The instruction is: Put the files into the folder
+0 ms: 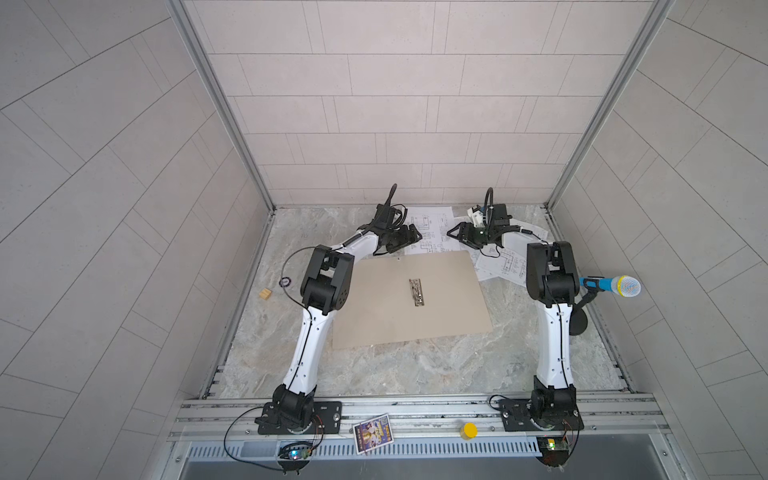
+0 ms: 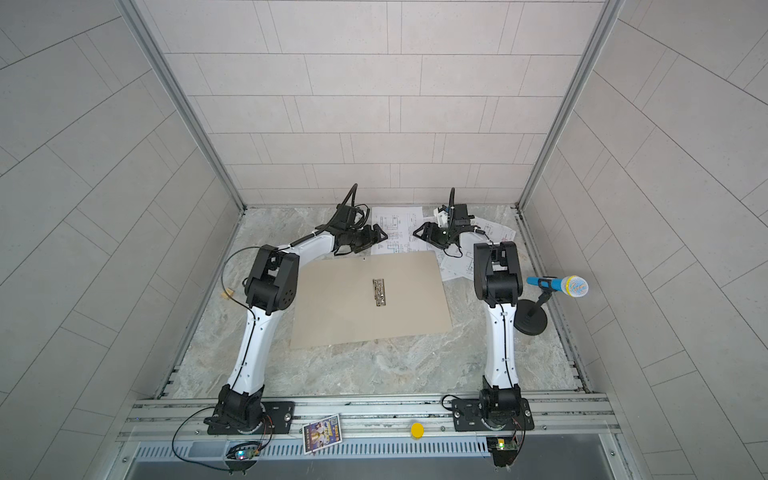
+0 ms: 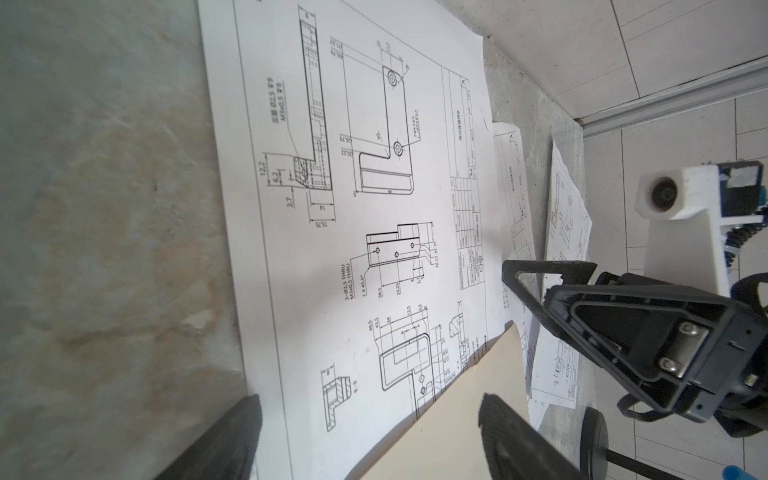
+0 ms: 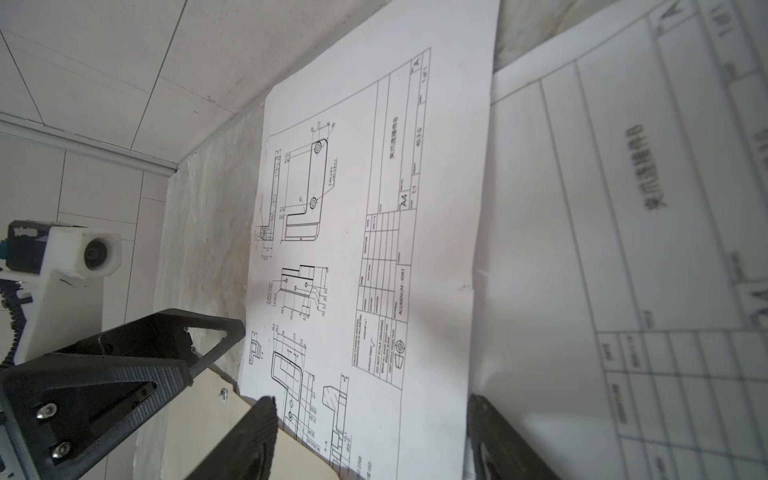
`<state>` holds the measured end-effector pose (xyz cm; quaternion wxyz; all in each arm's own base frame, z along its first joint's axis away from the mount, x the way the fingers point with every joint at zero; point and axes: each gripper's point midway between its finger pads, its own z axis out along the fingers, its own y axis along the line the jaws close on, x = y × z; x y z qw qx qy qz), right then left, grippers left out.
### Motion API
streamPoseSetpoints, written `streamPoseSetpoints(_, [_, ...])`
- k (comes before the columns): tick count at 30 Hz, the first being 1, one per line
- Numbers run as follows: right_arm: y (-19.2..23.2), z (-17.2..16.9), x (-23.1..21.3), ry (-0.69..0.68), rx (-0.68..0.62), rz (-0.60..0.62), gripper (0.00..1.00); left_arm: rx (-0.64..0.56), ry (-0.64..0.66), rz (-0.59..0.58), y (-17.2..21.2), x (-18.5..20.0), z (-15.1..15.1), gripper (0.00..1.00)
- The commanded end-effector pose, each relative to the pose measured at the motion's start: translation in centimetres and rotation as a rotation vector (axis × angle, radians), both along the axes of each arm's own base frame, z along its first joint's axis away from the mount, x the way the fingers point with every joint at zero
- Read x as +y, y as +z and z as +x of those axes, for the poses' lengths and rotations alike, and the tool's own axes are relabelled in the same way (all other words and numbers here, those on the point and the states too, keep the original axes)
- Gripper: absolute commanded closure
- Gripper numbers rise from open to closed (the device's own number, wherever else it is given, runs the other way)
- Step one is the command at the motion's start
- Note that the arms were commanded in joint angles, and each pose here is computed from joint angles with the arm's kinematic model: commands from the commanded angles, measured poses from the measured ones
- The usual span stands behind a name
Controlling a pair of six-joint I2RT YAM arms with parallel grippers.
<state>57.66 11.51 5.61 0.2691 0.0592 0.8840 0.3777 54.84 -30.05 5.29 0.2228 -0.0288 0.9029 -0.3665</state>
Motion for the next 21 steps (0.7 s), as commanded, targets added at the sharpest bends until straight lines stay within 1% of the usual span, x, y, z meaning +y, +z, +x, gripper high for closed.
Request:
streamPoseSetpoints(1, [-1.5,-0.6,0.8,0.009,0.063,0.044,0.29,0.052,-0.01,0.007,-1.9,-0.2,-1.0,0.12])
streamPoseSetpoints(8, [0.5,-0.4,1.3,0.014,0.031,0.113,0.33,0.053,-0.011,0.008,-1.9,-0.1,-1.0,0.12])
streamPoseSetpoints(14, [2.7,0.1,1.7,0.003,-0.036,0.198,0.35,0.058,-0.016,0.016,-2.1,0.0,-1.3,0.11])
streamPoseSetpoints(19, [2.2,-0.1,1.5,0.001,-0.023,0.185,0.35,0.059,-0.016,0.016,-2.1,0.1,-1.3,0.11])
streamPoseSetpoints(21, [2.3,-0.2,1.3,0.008,-0.032,0.168,0.34,0.062,-0.016,0.015,-2.1,0.2,-1.4,0.12])
